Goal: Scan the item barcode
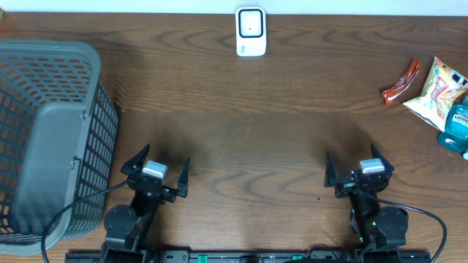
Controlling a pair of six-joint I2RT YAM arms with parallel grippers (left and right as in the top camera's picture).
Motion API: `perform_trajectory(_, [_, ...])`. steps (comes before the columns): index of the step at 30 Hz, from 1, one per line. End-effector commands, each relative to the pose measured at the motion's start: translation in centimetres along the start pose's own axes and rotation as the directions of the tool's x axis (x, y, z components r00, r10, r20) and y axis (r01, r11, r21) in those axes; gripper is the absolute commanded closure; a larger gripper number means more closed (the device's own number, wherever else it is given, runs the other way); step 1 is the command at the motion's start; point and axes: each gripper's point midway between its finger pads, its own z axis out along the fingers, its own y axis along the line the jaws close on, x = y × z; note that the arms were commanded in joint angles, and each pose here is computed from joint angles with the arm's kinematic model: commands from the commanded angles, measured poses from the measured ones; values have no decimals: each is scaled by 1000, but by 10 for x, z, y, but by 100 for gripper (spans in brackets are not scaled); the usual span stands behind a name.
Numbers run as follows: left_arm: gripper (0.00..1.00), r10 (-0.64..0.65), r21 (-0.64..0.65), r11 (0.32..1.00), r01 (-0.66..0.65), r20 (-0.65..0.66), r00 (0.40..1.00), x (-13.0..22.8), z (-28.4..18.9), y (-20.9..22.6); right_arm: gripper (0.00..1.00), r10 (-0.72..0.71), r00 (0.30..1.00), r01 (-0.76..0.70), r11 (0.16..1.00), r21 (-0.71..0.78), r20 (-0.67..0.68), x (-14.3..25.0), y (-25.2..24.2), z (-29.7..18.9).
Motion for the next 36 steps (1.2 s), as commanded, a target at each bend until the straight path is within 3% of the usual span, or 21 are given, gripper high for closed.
perform_trajectory(1, [1,2,10,1000,-1,-46,999,16,1,-2,1,12,1000,-12,1000,-2,-1,1,1,0])
perform_trajectory(22, [1,3,8,1000,-3,-39,999,14,1,-2,1,12,1000,-12,1000,-1,-1,1,1,0])
perform_trajectory(28, [1,-128,-115,986,124,-32,991,16,-3,28,1,12,1000,-12,1000,-1,-1,1,1,0])
perform_trajectory(36, [1,-133,-283,952,116,-40,990,23,-9,58,1,12,1000,-12,1000,-1,-1,1,1,0])
